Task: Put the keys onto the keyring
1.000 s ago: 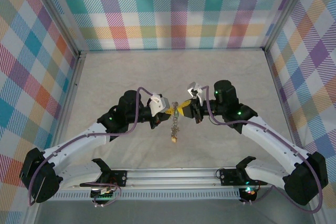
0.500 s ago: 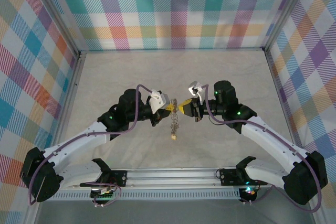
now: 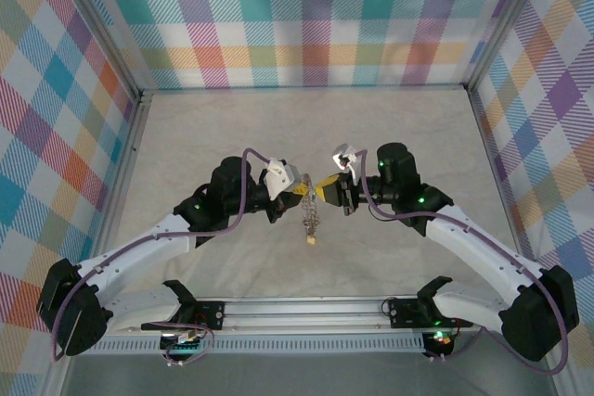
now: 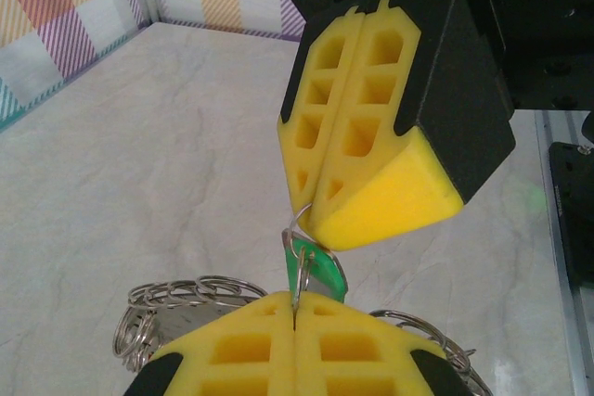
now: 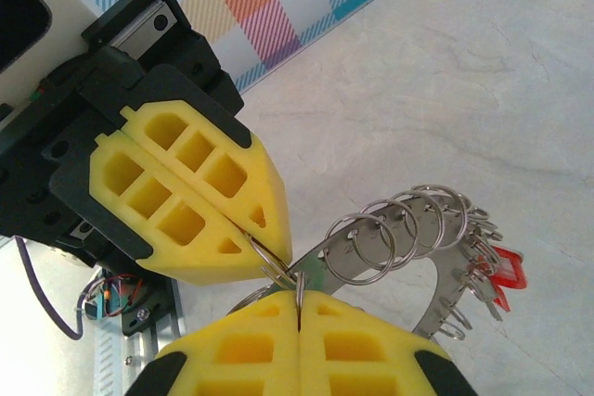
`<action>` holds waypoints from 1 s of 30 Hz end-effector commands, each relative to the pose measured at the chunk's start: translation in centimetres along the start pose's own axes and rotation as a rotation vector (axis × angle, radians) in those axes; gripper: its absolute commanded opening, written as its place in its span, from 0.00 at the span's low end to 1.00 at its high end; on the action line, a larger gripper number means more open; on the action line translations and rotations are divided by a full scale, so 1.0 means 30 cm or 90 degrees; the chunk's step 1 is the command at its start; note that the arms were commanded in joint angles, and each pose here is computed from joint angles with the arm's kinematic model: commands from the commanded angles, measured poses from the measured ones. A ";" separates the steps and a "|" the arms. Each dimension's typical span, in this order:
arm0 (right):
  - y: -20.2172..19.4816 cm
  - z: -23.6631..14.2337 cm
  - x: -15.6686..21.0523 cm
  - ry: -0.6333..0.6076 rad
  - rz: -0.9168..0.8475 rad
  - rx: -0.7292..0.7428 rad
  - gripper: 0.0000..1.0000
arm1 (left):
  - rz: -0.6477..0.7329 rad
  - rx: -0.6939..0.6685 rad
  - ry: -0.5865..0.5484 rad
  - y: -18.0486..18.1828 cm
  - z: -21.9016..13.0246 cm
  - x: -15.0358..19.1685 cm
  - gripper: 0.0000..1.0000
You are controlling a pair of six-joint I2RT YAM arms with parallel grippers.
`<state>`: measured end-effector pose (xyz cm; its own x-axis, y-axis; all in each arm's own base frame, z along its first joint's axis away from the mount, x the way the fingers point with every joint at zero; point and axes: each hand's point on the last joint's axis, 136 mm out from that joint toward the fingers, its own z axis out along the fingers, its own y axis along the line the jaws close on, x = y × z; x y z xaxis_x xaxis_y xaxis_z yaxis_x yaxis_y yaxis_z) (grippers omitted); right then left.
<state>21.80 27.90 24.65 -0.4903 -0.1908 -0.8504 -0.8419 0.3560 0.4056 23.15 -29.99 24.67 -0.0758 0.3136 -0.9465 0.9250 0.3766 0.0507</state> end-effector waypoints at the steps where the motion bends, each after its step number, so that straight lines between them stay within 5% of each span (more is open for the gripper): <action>1: 0.027 -0.001 -0.008 -0.002 -0.013 -0.014 0.00 | 0.012 -0.036 -0.048 0.038 -0.026 -0.099 0.00; 17: 0.047 0.017 -0.009 -0.009 -0.017 -0.040 0.00 | 0.011 -0.031 -0.048 0.040 -0.014 -0.101 0.00; 30: 0.003 0.046 -0.061 -0.016 0.083 -0.009 0.00 | 0.007 -0.023 -0.059 0.026 -0.029 -0.107 0.00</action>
<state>22.32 28.89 23.26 -0.5909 -0.1726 -0.7881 -0.7786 0.3779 0.5010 23.81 -29.73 24.22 -0.1054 0.3204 -0.9414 0.9085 0.4159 0.0398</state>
